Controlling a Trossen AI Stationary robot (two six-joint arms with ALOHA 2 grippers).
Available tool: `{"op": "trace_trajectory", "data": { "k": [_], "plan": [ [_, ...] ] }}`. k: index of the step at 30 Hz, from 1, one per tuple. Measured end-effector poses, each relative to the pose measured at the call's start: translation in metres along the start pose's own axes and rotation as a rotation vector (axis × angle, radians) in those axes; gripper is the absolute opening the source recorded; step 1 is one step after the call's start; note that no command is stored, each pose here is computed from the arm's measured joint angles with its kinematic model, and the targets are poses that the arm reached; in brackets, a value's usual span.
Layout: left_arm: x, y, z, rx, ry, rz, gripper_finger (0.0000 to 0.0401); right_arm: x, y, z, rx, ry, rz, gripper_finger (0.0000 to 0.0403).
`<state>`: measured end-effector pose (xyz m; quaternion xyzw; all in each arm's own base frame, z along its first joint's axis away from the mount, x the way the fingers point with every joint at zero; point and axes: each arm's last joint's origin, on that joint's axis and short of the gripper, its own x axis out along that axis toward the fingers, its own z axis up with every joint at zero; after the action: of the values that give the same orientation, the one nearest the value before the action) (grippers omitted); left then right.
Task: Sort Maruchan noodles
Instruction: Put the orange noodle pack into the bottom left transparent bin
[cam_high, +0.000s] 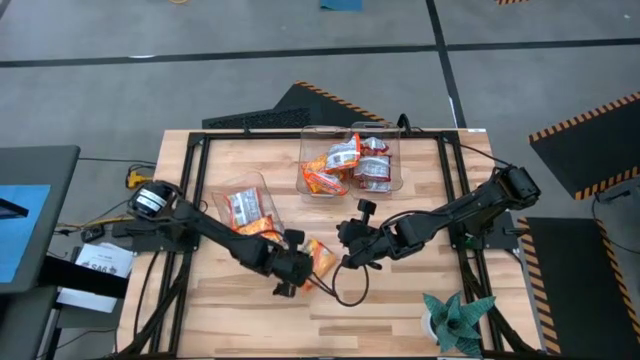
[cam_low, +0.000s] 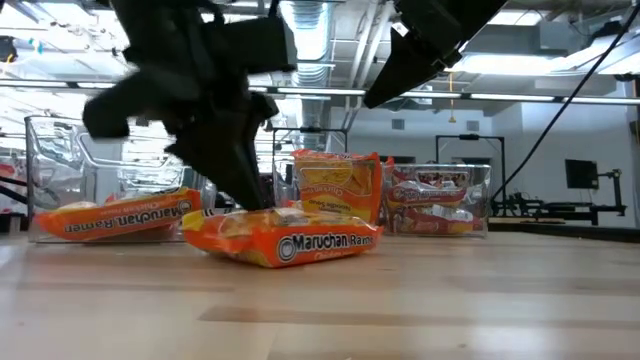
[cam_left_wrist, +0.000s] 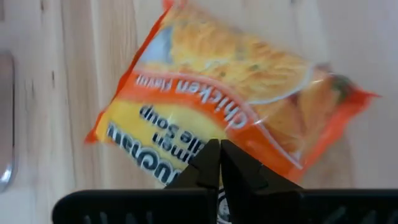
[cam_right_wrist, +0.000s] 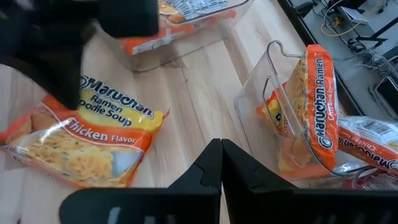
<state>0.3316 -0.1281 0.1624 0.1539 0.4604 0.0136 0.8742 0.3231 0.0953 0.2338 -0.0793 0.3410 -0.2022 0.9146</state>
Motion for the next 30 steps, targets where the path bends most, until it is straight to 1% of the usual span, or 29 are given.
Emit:
{"op": "trace_trajectory", "data": {
  "k": [4,8,13,17,20,23,27,30],
  "plan": [
    [-0.017,0.001,0.011,-0.012,-0.061,-0.019,0.0000,0.000,0.000,0.000,-0.013,0.000,0.001,0.0026],
    [-0.040,0.004,0.017,-0.022,-0.116,-0.028,0.0000,-0.001,0.002,-0.001,-0.018,-0.002,0.005,0.0026],
    [-0.082,0.008,0.018,-0.065,-0.181,-0.020,0.0000,-0.003,0.004,-0.001,-0.024,-0.003,0.010,0.0026],
    [-0.123,0.007,0.015,-0.071,-0.300,0.016,0.0000,-0.003,0.004,-0.001,-0.026,-0.002,0.013,0.0026],
    [-0.151,0.007,0.004,-0.094,-0.419,0.037,0.0000,-0.004,0.005,-0.001,-0.009,-0.004,0.022,0.0026],
    [-0.171,0.010,-0.015,-0.133,-0.563,0.034,0.0000,-0.004,0.007,-0.001,0.029,0.008,0.081,0.0026],
    [-0.179,0.018,-0.049,-0.205,-0.719,-0.020,0.0000,-0.001,0.012,0.003,0.078,0.001,0.219,0.0037],
    [-0.182,0.027,-0.071,-0.285,-0.791,-0.095,0.0000,0.004,0.016,0.005,0.119,0.017,0.379,0.0068]
  ]
}}
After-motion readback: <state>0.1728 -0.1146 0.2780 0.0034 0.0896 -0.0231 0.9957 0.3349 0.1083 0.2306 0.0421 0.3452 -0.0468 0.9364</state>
